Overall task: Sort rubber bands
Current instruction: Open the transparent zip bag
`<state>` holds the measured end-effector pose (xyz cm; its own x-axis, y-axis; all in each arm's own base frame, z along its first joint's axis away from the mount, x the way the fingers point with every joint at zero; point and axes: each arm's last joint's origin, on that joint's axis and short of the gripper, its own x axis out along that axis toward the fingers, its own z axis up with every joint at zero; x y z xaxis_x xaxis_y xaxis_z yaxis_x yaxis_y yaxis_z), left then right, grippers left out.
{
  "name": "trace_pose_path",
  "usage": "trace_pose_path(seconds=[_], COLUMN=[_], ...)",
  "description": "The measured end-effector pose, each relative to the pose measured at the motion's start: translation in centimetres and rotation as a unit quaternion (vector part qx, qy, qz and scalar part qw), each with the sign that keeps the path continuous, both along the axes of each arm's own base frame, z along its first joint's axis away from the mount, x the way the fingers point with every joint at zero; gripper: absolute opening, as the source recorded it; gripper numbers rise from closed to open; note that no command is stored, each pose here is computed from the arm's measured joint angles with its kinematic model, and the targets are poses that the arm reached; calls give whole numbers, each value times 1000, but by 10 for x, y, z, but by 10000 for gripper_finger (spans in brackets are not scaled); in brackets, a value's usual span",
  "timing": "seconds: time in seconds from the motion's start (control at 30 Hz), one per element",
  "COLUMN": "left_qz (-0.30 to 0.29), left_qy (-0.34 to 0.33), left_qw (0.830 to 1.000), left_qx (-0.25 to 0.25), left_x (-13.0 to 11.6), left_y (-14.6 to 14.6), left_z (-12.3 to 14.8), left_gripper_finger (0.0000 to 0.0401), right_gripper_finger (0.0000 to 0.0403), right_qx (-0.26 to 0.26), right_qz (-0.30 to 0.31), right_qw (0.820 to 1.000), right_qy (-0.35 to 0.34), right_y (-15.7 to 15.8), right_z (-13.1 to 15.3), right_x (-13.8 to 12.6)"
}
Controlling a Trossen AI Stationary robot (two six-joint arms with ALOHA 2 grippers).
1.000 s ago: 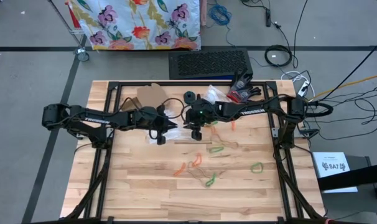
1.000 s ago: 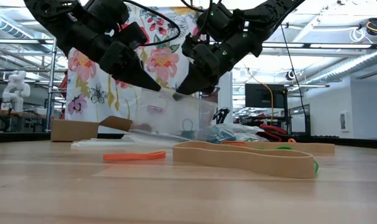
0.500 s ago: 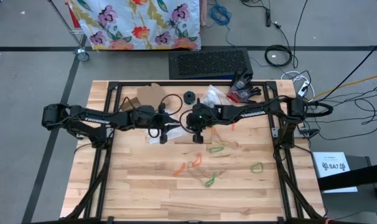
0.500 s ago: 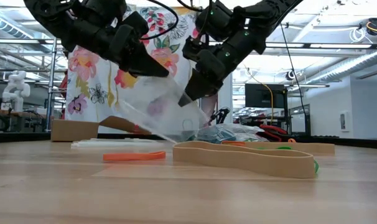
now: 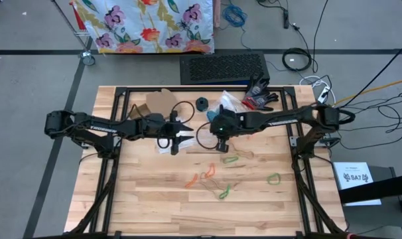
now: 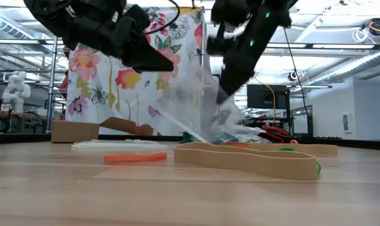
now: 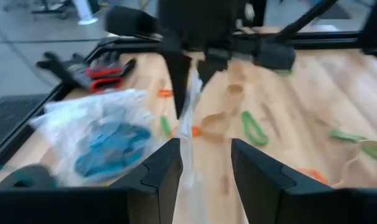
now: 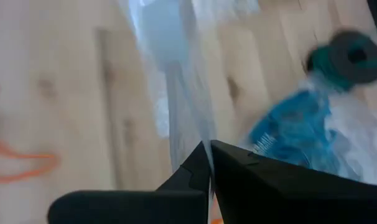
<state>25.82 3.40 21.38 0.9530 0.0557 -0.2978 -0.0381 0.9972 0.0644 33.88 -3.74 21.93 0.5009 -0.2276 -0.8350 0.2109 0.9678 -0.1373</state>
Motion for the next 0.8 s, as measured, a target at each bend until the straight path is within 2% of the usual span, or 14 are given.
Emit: trace_pose_path(seconds=[0.1, 0.23, 0.4, 0.6, 0.67, 0.8], left_qz=[-17, -45, 6, 30, 33, 48], left_qy=[-14, -25, -15, -1, 3, 26], left_qw=[1000, 997, 995, 995, 995, 996], left_qx=[3, 50, 102, 96, 96, 72], left_x=[5, 9, 12, 13, 15, 21], left_y=[-7, -21, -30, -31, -29, -24], left_z=[9, 17, 25, 25, 23, 10], left_gripper_finger=[143, 143, 143, 143, 143, 143], right_gripper_finger=[0, 0, 0, 0, 0, 0], right_qx=[16, 11, 42, 71, 91, 84], right_qz=[19, 15, 1, 13, 32, 53], right_qw=[999, 997, 997, 997, 995, 993], right_qy=[-36, -70, -60, -19, -27, -60], right_y=[1, -12, -23, -21, -16, -9], right_z=[17, 27, 17, 9, 10, 14], right_x=[-5, -5, -3, -8, -6, 1])
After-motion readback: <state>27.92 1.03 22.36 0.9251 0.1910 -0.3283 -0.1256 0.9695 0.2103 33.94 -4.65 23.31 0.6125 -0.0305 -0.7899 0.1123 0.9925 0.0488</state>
